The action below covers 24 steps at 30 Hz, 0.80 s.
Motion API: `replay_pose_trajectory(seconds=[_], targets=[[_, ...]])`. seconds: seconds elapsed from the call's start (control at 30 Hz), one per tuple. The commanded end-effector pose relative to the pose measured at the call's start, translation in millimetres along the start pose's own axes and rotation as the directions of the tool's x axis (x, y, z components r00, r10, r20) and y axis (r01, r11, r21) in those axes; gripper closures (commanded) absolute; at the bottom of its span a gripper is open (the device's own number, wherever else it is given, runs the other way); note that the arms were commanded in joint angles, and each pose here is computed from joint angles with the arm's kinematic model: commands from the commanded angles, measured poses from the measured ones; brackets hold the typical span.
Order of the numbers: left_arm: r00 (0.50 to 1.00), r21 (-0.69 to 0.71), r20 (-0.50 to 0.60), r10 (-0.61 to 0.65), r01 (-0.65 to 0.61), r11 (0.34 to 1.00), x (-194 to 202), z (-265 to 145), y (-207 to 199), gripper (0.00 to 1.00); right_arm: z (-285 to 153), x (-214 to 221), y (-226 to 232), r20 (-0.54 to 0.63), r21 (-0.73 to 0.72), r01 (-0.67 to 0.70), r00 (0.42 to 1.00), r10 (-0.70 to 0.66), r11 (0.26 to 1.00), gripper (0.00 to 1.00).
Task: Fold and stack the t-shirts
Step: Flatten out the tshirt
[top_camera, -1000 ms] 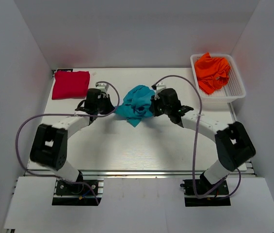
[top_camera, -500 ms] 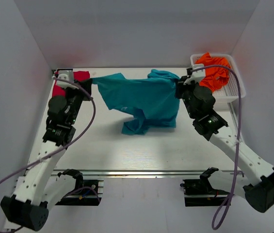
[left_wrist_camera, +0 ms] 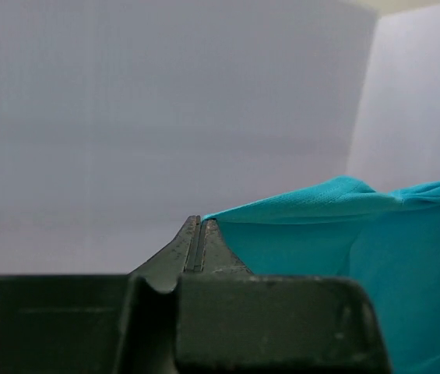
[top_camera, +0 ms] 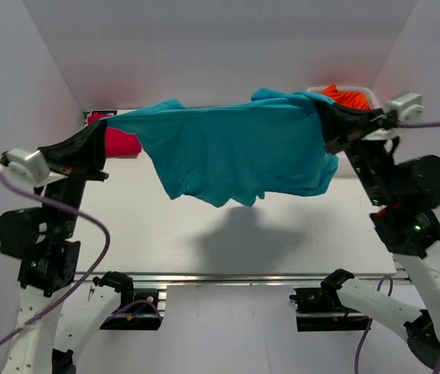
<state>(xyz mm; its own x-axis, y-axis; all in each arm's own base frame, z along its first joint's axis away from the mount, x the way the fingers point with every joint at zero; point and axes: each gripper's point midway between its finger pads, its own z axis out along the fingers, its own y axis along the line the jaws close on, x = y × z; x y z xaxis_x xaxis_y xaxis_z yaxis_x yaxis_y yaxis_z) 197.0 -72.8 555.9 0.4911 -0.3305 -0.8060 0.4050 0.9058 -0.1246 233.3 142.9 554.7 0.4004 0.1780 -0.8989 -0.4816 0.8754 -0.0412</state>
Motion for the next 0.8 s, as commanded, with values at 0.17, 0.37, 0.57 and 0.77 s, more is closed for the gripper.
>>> replay_pose_trajectory(seconds=[0.17,0.37,0.57,0.77], targets=[[0.980,0.012,0.188,0.071,-0.075,0.997,-103.2,-27.0,-15.3,1.00,-38.2,-89.6,18.7,0.161,-0.163,0.074,0.986,-0.047,0.984,1.00],[0.992,-0.068,0.112,0.060,-0.053,0.996,-78.6,-0.8,3.1,1.00,-18.5,-65.5,21.4,0.119,-0.161,0.030,0.993,-0.010,0.986,1.00],[0.983,-0.376,-0.181,0.037,-0.104,0.921,49.1,47.2,77.2,1.00,24.2,63.3,4.2,-0.092,0.048,-0.152,0.983,0.156,0.987,1.00],[0.835,-0.560,-0.547,-0.055,-0.317,0.765,236.9,34.7,153.8,1.00,48.8,274.2,24.0,-0.421,0.156,-0.235,0.863,0.280,0.959,0.92]])
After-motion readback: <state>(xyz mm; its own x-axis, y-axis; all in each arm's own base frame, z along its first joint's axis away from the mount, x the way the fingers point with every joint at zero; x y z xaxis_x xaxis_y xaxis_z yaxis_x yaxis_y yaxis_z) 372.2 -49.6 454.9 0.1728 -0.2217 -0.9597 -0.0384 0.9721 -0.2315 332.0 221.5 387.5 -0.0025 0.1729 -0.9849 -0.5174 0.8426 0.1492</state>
